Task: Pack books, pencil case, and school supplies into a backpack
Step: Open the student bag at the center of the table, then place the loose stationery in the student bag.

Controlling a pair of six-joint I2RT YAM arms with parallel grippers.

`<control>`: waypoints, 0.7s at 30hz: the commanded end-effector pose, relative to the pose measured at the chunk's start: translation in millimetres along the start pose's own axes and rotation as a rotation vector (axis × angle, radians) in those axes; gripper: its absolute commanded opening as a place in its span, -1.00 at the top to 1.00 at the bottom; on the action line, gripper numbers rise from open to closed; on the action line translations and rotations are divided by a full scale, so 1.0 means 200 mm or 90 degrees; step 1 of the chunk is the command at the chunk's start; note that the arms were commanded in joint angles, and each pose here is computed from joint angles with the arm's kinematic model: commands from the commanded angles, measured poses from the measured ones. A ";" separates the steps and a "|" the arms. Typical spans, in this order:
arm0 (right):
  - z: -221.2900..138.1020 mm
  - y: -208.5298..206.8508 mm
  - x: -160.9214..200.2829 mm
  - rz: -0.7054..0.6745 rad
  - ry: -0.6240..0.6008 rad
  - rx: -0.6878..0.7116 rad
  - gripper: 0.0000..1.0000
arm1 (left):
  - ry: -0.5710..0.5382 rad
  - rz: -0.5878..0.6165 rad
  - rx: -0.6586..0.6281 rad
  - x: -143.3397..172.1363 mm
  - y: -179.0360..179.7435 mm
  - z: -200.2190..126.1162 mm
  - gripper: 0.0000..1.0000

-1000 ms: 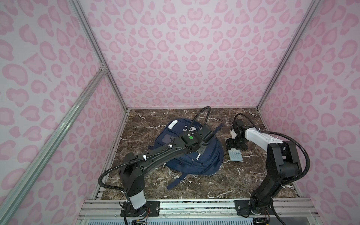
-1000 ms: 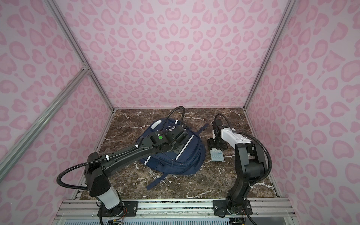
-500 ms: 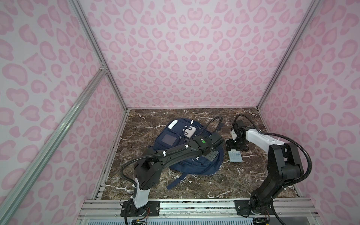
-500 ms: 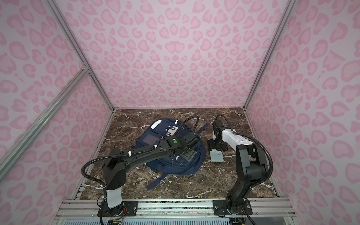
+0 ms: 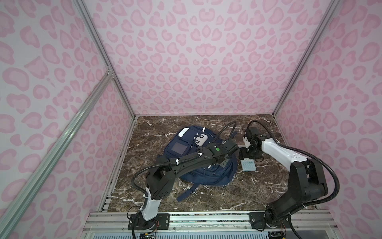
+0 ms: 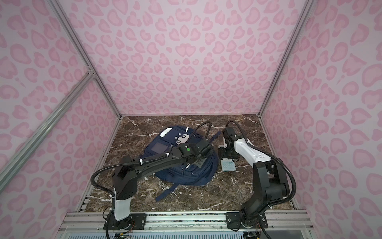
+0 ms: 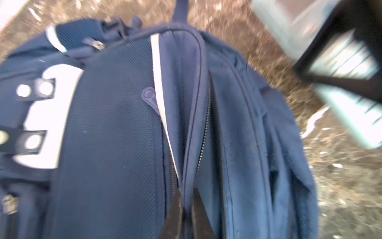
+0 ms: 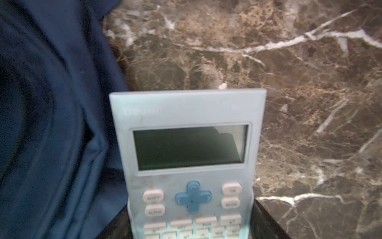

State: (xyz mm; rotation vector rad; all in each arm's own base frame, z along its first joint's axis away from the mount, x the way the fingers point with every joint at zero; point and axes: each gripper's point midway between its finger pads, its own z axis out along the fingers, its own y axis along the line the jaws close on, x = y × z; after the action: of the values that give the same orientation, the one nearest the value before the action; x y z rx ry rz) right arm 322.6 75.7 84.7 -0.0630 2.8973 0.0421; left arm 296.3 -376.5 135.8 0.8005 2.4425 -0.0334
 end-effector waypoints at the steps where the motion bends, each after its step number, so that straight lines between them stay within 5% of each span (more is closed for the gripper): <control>1: -0.11 0.10 -0.03 0.026 -0.035 -0.034 -0.19 | -0.027 -0.048 0.048 -0.06 0.01 -0.08 0.94; 6: -0.20 0.35 -0.04 -0.007 -0.050 -0.041 -0.23 | -0.067 -0.154 0.152 -0.14 0.04 -0.18 0.94; 12: -0.10 0.63 -0.07 0.008 -0.055 -0.121 -0.21 | -0.163 -0.249 0.140 -0.26 0.19 -0.33 0.94; 16: -0.10 0.82 -0.12 0.026 -0.077 -0.191 -0.24 | -0.192 -0.301 0.212 -0.28 0.13 -0.32 0.94; 21: -0.08 0.98 -0.19 0.034 -0.084 -0.226 -0.54 | -0.169 -0.309 0.253 -0.23 0.05 -0.27 0.94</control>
State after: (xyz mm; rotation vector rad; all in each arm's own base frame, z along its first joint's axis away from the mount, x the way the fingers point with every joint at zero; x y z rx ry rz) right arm 327.4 231.9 98.1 -0.0721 2.8183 0.3160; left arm 303.0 -341.4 175.2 0.3185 2.4651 -0.4898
